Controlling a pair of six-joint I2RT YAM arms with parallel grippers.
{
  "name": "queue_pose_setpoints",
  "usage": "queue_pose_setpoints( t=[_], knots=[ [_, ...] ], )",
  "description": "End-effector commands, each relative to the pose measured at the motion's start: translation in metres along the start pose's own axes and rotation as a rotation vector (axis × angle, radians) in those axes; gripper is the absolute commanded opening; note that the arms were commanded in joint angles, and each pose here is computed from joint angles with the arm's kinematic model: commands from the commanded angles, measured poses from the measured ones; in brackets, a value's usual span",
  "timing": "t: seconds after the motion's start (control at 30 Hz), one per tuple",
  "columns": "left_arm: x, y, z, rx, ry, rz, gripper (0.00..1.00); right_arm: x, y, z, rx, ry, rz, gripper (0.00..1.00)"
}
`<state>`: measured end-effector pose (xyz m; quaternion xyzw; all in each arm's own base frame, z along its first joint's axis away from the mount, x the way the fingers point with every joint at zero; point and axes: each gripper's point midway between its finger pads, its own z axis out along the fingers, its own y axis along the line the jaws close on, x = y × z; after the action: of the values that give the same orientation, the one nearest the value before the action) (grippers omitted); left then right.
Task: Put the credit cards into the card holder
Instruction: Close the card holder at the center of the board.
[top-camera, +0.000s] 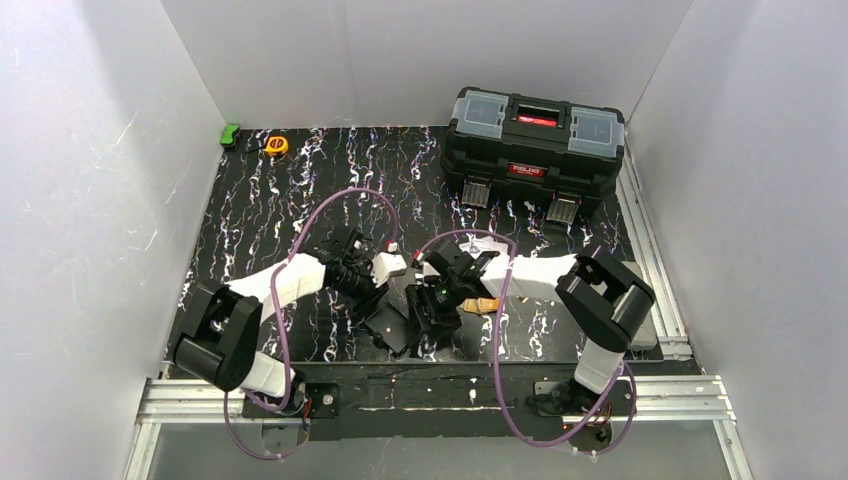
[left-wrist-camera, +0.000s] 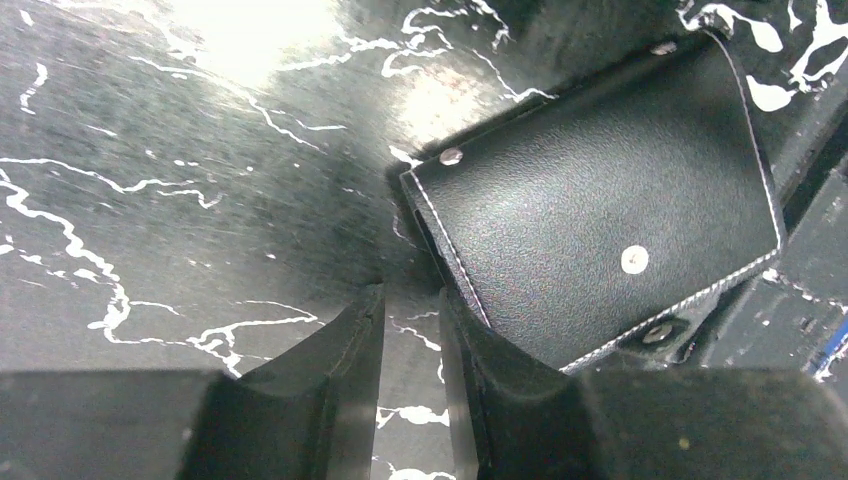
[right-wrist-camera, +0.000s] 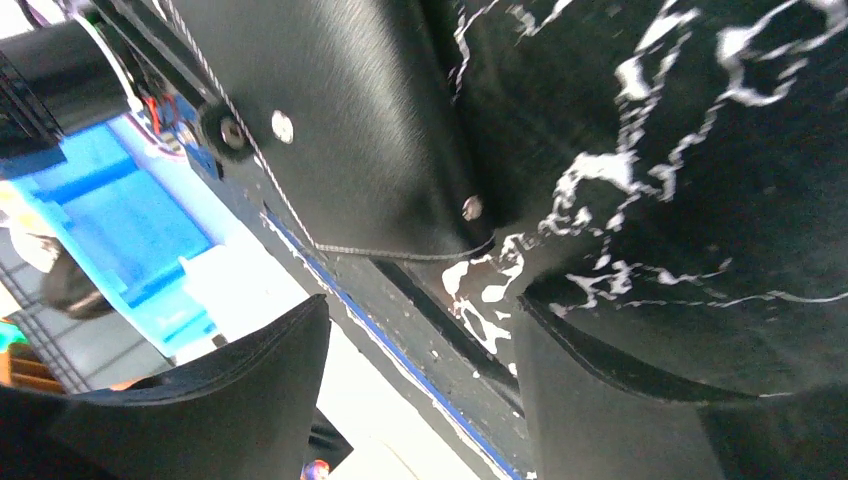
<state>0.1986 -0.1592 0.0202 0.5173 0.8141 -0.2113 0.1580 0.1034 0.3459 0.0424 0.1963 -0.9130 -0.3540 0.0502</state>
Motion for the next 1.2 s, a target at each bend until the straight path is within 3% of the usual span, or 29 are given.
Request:
queue_pose_setpoints(
  t=[0.0, 0.7, 0.97, 1.17],
  knots=[
    [0.015, -0.022, -0.002, 0.067, 0.010, 0.003, 0.26, -0.019, 0.004, -0.004, -0.064, -0.023, 0.051, 0.72],
    [0.017, -0.065, -0.015, 0.262, 0.008, 0.069, 0.26, -0.077, 0.011, -0.020, 0.027, -0.087, -0.011, 0.62],
    [0.019, -0.061, -0.025, 0.228, 0.045, 0.098, 0.27, -0.062, 0.004, -0.040, 0.084, -0.129, -0.018, 0.63],
    [0.013, -0.044, -0.032, 0.142, 0.034, 0.087, 0.27, -0.016, 0.005, -0.038, 0.090, -0.139, -0.096, 0.59]
  ],
)
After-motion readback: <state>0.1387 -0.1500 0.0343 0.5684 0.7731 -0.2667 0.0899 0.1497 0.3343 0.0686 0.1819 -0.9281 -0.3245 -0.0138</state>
